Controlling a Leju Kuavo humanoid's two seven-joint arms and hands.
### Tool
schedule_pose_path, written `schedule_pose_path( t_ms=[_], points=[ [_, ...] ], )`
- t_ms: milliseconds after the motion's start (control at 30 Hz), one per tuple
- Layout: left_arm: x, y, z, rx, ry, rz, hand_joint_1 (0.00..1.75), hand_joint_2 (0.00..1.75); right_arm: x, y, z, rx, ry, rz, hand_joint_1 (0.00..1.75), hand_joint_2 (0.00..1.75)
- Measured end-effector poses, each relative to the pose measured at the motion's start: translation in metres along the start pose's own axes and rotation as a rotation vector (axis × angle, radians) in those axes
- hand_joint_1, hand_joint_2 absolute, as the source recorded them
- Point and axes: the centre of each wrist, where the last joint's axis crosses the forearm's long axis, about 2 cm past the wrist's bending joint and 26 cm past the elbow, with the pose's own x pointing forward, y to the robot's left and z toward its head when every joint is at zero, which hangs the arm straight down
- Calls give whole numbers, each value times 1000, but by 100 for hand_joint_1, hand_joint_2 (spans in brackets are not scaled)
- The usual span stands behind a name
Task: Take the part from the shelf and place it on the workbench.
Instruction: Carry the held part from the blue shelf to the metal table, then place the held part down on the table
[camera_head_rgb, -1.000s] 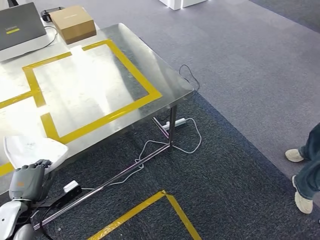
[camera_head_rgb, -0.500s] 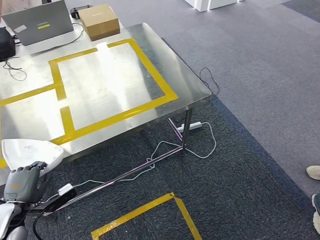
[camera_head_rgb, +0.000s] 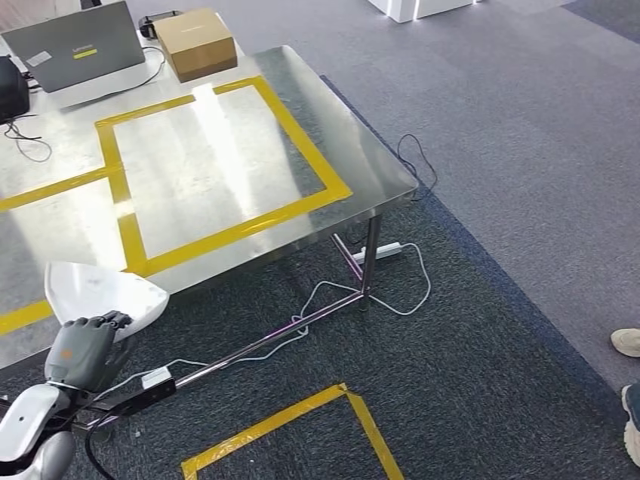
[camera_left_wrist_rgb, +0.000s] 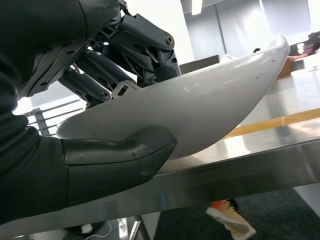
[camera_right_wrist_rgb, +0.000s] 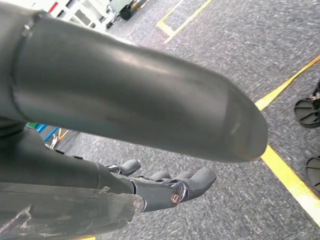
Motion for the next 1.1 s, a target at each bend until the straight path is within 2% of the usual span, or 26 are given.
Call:
schedule_pose_path(
  t_ms=[267, 833, 1100],
  points=[
    [16, -1, -20, -9, -62, 34, 168, 175, 0, -6, 3, -3, 6, 11, 0, 0],
    [44, 3, -50, -31, -84, 115, 168, 175, 2, -17, 7, 0, 23, 51, 0, 0],
    [72, 13, -87, -68, -61, 187, 168, 175, 10, -27, 9, 10, 38, 100, 0, 0]
  ],
)
